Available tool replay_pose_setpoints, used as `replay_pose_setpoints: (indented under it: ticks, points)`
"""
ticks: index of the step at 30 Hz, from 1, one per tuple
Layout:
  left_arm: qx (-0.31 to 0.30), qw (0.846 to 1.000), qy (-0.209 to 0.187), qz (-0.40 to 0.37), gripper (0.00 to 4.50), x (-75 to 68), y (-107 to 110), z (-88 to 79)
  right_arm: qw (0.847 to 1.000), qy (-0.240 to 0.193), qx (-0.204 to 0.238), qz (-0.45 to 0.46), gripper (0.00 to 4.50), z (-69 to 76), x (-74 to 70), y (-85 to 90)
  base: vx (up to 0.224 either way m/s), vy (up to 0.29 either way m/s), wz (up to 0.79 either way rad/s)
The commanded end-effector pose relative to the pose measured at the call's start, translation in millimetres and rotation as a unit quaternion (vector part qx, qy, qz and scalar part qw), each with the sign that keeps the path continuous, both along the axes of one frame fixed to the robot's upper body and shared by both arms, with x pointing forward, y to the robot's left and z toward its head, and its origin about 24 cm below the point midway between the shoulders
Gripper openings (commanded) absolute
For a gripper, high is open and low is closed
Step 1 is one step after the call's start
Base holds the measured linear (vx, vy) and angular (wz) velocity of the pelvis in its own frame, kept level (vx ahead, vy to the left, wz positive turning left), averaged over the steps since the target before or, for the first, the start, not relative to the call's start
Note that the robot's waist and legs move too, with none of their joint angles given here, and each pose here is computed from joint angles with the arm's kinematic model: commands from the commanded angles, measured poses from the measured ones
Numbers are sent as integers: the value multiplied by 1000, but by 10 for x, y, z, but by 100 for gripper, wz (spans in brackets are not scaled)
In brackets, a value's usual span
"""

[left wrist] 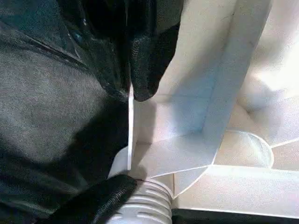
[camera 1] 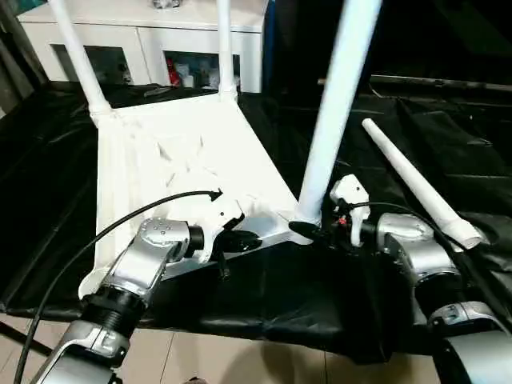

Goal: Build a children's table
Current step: Rotate leg to tighten

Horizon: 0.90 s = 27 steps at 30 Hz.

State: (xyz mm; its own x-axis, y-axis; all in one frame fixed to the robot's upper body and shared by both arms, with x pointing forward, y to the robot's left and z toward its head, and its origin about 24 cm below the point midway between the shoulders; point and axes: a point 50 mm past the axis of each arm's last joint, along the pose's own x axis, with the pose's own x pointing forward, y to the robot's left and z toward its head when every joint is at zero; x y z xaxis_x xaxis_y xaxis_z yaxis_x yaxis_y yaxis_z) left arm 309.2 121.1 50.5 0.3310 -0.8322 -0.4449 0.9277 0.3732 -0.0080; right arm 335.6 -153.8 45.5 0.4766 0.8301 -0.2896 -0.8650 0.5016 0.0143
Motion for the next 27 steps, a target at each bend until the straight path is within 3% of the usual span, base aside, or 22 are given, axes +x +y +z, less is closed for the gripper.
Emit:
replay_pose_setpoints:
  ticks: [1,6,12,16,20,22,23,27]
  points:
    - [-41,999,-4,-17,0,-24,-68,75,1000,-6,5,7,319,55,19,21,0,0,0]
    - [-40,999,0,-18,0,-39,-58,68,1000,-2,10,12,285,50,7,20,0,0,0]
    - [-39,999,4,-18,0,-46,-55,60,1000,8,16,5,278,18,-13,4,0,0,0]
    - [-29,999,5,16,0,4,-67,25,997,20,18,-67,277,-82,7,-42,0,0,0]
    - [2,992,-17,123,0,241,-213,-15,968,27,4,-251,277,-292,81,0,0,0,0]
    - [5,991,-19,131,0,262,-237,-12,963,28,6,-268,277,-303,88,19,0,0,0]
    - [7,989,-22,148,0,308,-301,-1,952,38,16,-305,277,-324,106,82,0,0,0]
    - [10,983,-30,183,0,389,-415,34,937,50,21,-346,277,-352,124,275,0,0,0]
